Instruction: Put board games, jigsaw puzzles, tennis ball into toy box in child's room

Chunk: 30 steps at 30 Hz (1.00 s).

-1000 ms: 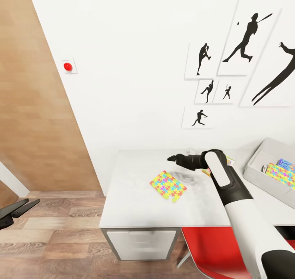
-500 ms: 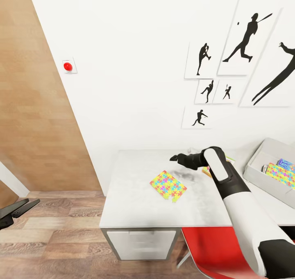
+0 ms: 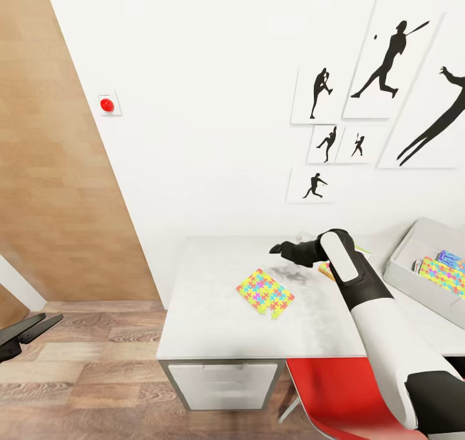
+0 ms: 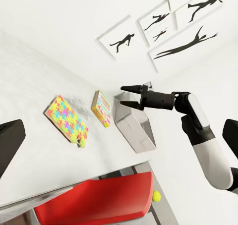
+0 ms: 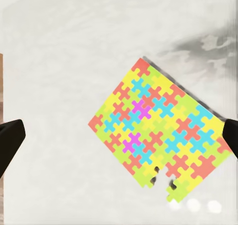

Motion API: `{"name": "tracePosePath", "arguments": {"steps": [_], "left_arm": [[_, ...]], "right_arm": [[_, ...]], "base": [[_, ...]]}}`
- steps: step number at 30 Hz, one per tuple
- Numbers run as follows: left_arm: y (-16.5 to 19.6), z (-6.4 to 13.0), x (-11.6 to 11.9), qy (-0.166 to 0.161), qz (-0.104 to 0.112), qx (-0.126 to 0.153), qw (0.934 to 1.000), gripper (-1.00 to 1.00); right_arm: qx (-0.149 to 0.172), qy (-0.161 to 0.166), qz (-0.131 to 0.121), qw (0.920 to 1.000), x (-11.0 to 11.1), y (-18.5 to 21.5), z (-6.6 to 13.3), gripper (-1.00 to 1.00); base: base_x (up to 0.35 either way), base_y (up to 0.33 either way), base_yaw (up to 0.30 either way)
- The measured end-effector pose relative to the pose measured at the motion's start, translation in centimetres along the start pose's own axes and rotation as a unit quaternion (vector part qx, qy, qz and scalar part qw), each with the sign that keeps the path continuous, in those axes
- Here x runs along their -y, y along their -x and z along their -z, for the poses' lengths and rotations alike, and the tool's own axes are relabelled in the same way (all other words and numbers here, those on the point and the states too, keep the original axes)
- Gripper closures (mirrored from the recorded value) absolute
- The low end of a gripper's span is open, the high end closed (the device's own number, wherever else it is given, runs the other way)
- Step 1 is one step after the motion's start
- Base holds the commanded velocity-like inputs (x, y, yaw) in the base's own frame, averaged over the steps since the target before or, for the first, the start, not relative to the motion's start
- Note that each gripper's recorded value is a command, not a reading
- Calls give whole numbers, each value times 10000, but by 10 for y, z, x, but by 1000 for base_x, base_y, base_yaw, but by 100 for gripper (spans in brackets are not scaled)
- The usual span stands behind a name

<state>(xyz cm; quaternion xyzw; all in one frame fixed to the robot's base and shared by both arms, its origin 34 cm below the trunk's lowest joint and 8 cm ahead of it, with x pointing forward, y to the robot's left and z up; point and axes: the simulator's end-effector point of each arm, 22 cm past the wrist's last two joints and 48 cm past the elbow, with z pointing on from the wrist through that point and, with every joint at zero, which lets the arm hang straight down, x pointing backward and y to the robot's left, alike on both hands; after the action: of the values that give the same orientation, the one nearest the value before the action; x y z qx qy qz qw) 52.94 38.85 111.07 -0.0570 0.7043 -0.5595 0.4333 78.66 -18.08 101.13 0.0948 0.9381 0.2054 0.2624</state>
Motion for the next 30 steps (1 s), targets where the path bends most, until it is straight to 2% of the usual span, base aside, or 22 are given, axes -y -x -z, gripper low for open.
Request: {"name": "tracePosePath", "arguments": {"steps": [8, 21, 30], "left_arm": [[0, 0, 0, 5, 1, -2, 10000, -100], [0, 1, -3, 31, 21, -5, 10000, -100], [-2, 0, -9, 78, 69, -16, 9999, -100]], "right_arm": [[-2, -52, -4, 10000, 2, 0, 0, -100], [-26, -64, -24, 10000, 5, -1, -3, -100], [-94, -93, -53, 9999, 10, -6, -10, -100]], "base": [[0, 25, 0], [85, 202, 0], [76, 57, -1]]}}
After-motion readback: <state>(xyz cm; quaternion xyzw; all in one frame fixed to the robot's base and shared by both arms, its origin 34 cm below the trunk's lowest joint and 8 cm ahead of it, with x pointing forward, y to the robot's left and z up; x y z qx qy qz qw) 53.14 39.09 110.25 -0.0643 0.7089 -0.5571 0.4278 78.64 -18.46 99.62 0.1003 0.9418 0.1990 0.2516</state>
